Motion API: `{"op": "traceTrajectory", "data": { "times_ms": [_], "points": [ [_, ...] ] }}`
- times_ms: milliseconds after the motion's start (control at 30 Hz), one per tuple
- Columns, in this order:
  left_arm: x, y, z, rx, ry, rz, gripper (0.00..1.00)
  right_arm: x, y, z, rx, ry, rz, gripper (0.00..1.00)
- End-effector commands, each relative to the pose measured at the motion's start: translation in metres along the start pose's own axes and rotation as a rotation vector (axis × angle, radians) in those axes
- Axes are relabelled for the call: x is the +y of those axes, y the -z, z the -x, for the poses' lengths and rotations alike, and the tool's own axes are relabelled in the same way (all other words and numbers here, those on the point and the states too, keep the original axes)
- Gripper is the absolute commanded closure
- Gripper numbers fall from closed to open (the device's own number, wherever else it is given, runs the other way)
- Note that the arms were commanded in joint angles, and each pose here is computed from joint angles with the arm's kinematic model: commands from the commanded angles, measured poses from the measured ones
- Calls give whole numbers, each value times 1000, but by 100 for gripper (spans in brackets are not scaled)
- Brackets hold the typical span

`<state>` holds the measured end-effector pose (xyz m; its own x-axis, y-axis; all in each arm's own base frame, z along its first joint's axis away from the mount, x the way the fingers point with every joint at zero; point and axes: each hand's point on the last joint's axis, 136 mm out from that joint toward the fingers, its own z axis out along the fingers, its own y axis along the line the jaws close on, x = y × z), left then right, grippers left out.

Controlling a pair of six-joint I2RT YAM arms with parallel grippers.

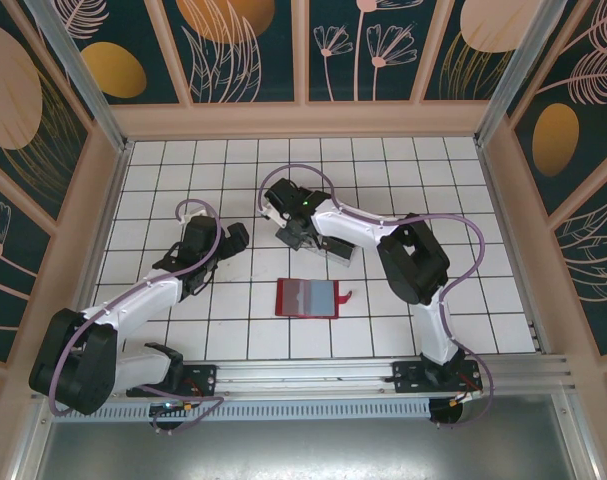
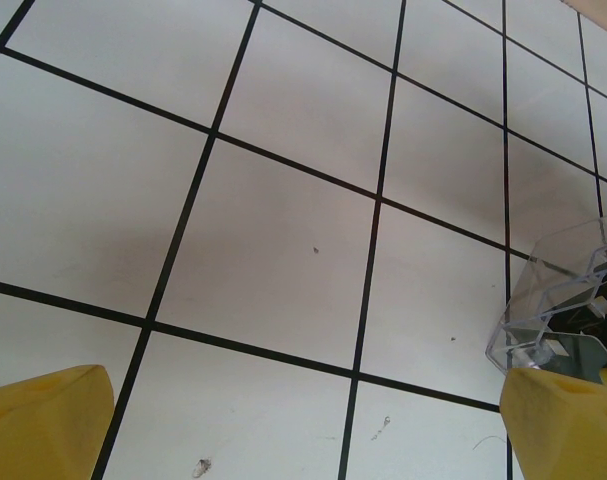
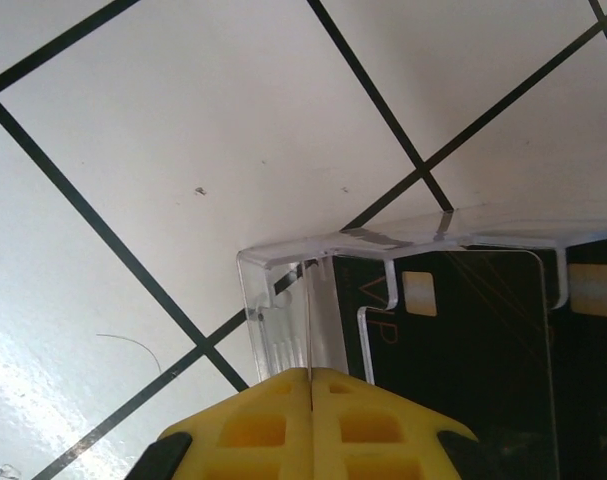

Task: Put the credit cards into the card holder
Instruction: Pick up the credit card from the storage box.

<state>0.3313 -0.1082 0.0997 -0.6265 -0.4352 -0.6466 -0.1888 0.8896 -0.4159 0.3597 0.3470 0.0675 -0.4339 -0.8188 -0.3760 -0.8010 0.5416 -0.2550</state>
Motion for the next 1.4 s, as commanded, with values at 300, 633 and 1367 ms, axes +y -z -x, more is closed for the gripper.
{"op": "traceTrajectory", "data": {
  "times_ms": [300,633,1367],
  "points": [
    [0,-1,2,-8,10,-6,1,-12,-5,-9,23,-20,14,86],
    [-1,-2,3,-9,8,-10,1,-12,-2,-6,3,-16,43,100],
    [-11,0,8,1,-36,-33,1,-22,68,47,-174,-3,-3,100]
  ]
}}
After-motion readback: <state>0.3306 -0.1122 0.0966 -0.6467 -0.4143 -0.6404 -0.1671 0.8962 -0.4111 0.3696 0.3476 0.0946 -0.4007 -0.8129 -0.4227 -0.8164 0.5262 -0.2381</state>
